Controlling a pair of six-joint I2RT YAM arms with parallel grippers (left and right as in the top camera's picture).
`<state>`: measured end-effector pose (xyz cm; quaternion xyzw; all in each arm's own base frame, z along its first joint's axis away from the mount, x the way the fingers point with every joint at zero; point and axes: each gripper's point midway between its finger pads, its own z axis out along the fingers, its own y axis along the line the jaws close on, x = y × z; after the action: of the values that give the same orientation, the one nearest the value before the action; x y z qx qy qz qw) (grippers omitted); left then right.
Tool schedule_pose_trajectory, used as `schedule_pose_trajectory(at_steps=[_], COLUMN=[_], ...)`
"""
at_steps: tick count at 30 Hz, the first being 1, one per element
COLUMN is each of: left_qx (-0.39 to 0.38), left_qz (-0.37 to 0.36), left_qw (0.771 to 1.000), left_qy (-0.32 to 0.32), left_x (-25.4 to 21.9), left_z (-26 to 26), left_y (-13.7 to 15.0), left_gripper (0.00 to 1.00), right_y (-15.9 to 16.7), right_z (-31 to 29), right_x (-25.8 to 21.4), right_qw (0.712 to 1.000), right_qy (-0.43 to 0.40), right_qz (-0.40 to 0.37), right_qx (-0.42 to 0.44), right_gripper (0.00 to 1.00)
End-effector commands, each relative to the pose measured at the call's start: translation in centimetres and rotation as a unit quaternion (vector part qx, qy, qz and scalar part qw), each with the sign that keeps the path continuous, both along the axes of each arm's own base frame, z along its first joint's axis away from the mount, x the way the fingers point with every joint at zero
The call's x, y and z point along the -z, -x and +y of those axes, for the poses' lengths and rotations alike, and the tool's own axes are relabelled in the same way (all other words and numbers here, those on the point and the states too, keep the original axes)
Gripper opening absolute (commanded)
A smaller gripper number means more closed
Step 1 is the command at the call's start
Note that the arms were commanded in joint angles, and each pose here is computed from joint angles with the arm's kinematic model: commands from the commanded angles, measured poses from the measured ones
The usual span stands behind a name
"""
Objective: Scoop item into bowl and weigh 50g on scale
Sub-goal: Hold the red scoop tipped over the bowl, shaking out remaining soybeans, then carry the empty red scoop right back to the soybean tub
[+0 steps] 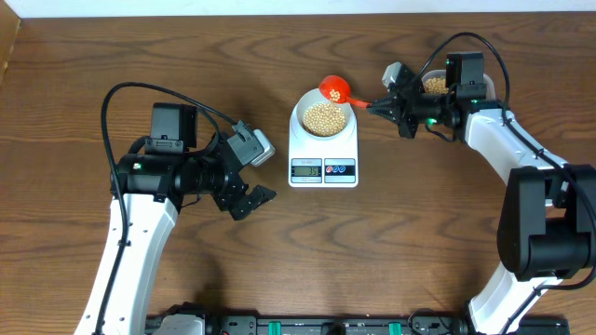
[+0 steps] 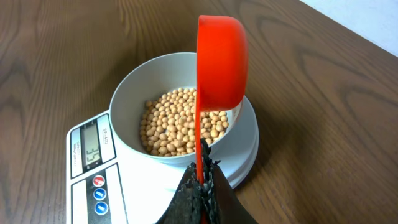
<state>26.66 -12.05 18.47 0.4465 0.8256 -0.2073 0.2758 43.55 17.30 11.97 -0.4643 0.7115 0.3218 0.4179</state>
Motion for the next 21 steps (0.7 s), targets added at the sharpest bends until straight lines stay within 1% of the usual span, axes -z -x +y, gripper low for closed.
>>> schedule_pose_trajectory(at_steps=[1, 4, 11, 17, 21], left_qx=[0.005, 0.005, 0.005, 0.005, 0.005], left_qz=[-0.019, -0.019, -0.019, -0.019, -0.019], left_qw=[1.000, 1.000, 1.000, 1.000, 1.000], left_qy=[0.002, 0.002, 0.002, 0.002, 0.002], left_x=[-1.1, -1.1, -1.1, -1.1, -1.1], left_z=[0.0, 0.0, 0.0, 0.0, 0.0], left_y=[-0.2, -0.2, -0.2, -0.2, -0.2], left_gripper=[0.98, 0.98, 0.99, 0.99, 0.99], right_y=[0.0, -0.1, 0.2, -0.2, 0.3], right_z=[0.3, 0.2, 0.8, 1.1, 2.3], right_x=[-1.2, -1.1, -2.7, -1.7, -1.9], right_qw=[1.000, 1.000, 0.999, 0.998, 0.996], right_qy=[0.001, 0.006, 0.011, 0.052, 0.065], right_qz=[-0.021, -0.020, -0.042, -0.044, -0.068], right_qx=[-0.006, -0.002, -0.006, 0.012, -0.008], right_gripper=[0.01, 0.01, 0.01, 0.01, 0.01])
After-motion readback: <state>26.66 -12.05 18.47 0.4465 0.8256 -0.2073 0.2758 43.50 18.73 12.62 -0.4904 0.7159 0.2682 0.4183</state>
